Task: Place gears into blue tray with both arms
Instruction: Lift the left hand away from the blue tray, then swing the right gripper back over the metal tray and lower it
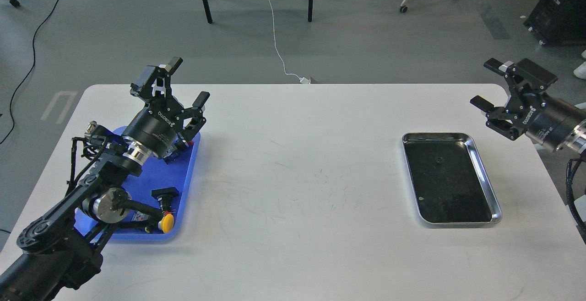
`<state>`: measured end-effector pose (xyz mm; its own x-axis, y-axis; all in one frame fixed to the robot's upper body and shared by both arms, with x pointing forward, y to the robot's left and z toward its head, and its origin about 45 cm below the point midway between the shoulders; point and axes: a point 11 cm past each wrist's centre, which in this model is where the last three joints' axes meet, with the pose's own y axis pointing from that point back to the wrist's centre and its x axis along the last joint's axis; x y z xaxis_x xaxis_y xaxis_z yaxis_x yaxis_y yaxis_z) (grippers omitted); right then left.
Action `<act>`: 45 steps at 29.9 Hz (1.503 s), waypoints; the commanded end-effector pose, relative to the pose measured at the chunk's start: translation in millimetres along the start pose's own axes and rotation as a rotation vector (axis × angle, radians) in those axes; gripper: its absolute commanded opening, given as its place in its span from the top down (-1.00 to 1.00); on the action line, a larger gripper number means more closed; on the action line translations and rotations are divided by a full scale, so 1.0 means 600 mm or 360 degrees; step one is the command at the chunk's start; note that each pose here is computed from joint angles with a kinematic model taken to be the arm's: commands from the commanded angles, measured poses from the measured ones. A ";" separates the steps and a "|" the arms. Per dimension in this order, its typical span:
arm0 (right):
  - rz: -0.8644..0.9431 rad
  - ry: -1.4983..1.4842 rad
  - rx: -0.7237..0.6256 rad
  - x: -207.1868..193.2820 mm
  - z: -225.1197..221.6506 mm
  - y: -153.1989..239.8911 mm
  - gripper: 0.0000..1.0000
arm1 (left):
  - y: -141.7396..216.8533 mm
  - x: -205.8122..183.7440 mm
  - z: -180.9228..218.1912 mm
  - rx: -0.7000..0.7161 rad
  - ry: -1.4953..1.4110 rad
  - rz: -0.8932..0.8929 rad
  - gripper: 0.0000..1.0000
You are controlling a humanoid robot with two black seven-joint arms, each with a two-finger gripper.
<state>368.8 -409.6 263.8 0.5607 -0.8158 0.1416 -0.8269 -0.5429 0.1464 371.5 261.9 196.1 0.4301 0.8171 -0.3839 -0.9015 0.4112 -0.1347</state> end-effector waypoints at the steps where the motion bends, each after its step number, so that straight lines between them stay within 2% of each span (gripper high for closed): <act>1: -0.0077 0.0145 -0.0056 0.002 -0.022 -0.013 -0.97 | -0.002 -0.005 -0.005 0.0009 0.0012 -0.0008 -0.96; 9: -0.0359 0.0605 -0.0317 -0.016 -0.027 -0.039 -0.97 | -0.002 -0.006 -0.006 0.0018 0.0008 -0.0012 -0.96; 17: -0.0502 0.0973 -0.0515 0.000 -0.049 -0.042 -0.97 | 0.000 -0.004 -0.004 0.0021 0.0000 -0.0015 -0.96; 28: -0.0725 0.1473 -0.0770 0.010 -0.077 -0.077 -0.97 | 0.000 -0.005 0.002 0.0008 -0.0005 -0.0021 -0.96; 37: -0.0950 0.1903 -0.1110 0.032 -0.038 -0.081 -0.97 | -0.001 -0.009 0.002 0.0007 -0.0002 -0.0038 -0.96; 45: -0.1117 0.1999 -0.1249 0.016 0.004 -0.099 -0.97 | -0.002 -0.009 0.002 0.0002 0.0003 -0.0035 -0.96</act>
<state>423.9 -389.0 264.5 0.7936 0.3863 0.4701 -0.4323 -0.1857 0.8824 370.2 256.4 199.6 0.4515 0.8052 -0.3845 -0.8909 0.4309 -0.1437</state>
